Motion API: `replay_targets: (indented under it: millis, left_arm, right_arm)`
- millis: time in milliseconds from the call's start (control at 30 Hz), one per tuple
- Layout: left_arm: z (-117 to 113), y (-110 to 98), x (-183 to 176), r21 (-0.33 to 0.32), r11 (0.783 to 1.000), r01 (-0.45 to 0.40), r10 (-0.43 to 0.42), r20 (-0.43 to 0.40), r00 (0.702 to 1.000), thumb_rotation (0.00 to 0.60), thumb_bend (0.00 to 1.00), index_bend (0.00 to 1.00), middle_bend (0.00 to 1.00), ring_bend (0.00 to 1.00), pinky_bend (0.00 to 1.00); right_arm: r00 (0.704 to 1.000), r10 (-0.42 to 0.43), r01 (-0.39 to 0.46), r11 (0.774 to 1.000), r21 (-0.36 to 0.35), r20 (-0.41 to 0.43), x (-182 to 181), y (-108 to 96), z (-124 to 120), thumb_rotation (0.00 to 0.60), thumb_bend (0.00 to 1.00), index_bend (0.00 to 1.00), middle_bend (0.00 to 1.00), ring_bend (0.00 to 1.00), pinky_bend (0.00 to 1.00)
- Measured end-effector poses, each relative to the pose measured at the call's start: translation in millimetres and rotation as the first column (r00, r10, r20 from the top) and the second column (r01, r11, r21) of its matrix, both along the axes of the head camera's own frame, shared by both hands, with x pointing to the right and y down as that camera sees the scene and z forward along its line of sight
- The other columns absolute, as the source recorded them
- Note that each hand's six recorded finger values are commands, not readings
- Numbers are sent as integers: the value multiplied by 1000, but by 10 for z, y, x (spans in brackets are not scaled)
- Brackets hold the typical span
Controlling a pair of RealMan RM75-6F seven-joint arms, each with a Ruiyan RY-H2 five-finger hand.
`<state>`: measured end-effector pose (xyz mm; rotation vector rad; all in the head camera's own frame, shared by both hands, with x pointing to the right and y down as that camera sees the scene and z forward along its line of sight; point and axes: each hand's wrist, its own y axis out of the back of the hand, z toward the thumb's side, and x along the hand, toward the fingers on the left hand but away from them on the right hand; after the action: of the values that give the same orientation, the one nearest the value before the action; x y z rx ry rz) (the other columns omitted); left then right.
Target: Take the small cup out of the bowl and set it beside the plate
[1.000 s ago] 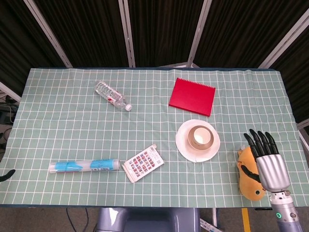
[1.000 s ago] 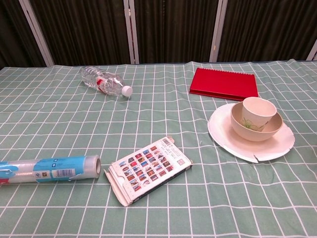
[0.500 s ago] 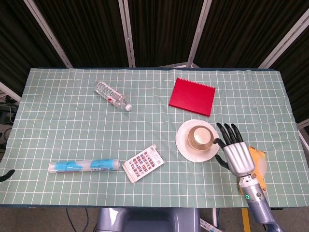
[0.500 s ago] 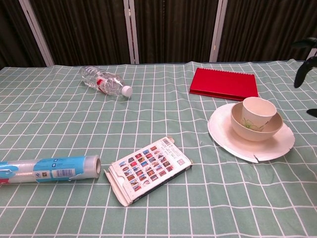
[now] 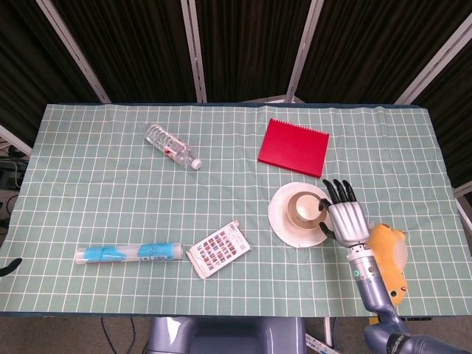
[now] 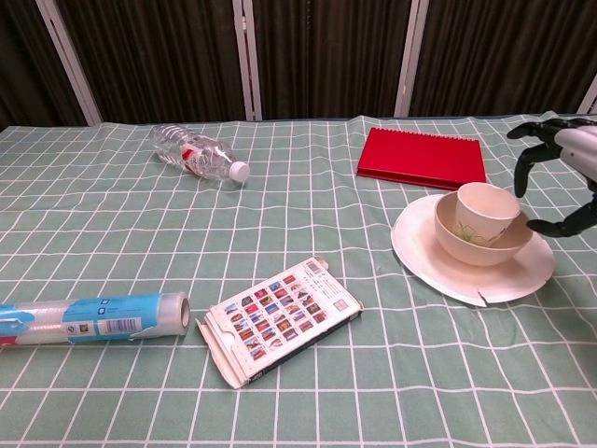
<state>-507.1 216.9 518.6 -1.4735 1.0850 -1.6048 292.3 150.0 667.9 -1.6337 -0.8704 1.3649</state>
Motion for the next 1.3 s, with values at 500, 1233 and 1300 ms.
replay_targets:
  millis: [500,1233,1300]
  left_arm:
    - [-3,-5,-4,1,1000,3,-3,-4,1000,600,0,0,0,0,0]
    - [-5,-9,-10,2,1000,5,-5,-6,1000,600,0,0,0,0,0]
    - [-6,-8,-2,3,1000,3,-3,-5,1000,600,0,0,0,0,0]
  right_arm:
    - [1000,12,-12,999,-39,4,-71,7,183,600,302,545,115,0,0]
    - [1000,-7,5,998,66,24,-158,-162,-116,600,447,661,172,0,0]
    - [1000,8,-8,993,114,1,-60,-288,-281,600,446,661,171,0,0]
